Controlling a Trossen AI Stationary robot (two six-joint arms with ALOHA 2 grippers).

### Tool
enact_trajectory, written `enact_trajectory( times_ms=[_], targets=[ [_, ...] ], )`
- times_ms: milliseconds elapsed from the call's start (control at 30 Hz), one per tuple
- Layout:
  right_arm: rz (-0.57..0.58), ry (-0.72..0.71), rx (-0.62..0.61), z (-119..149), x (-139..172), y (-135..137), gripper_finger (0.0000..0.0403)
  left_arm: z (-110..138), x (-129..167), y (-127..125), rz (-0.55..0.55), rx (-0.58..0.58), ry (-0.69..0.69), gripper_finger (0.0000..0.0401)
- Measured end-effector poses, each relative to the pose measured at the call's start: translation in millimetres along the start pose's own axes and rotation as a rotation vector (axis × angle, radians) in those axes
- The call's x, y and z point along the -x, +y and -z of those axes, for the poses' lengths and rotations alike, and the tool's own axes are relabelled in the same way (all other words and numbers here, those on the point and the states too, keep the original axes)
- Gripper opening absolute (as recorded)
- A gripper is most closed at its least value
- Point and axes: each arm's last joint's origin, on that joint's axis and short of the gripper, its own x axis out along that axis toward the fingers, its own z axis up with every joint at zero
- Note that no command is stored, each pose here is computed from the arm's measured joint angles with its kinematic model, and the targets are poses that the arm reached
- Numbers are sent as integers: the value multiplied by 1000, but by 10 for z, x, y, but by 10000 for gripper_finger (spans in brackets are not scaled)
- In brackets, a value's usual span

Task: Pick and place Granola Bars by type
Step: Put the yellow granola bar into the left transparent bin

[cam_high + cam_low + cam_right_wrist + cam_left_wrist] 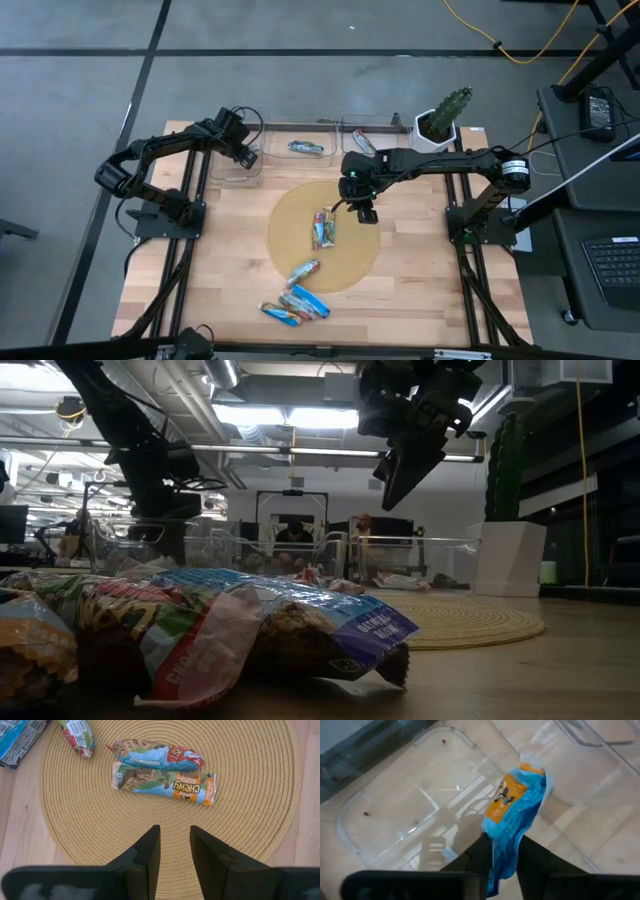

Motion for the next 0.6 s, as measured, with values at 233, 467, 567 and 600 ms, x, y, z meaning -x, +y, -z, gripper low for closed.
enact_trajectory(
  times_ms=[233,467,567,600],
  targets=[
    [0,0,0,0,0,0,108,3,23,-3,1,-11,-1,148],
    [-7,26,13,25,1,6,108,-16,292,-35,-3,0,-101,188],
    [-15,52,43,51,2,13,108,-2,499,-65,1,16,-171,191],
    [-18,62,54,61,3,16,108,9,571,-79,6,20,-195,191]
  ],
)
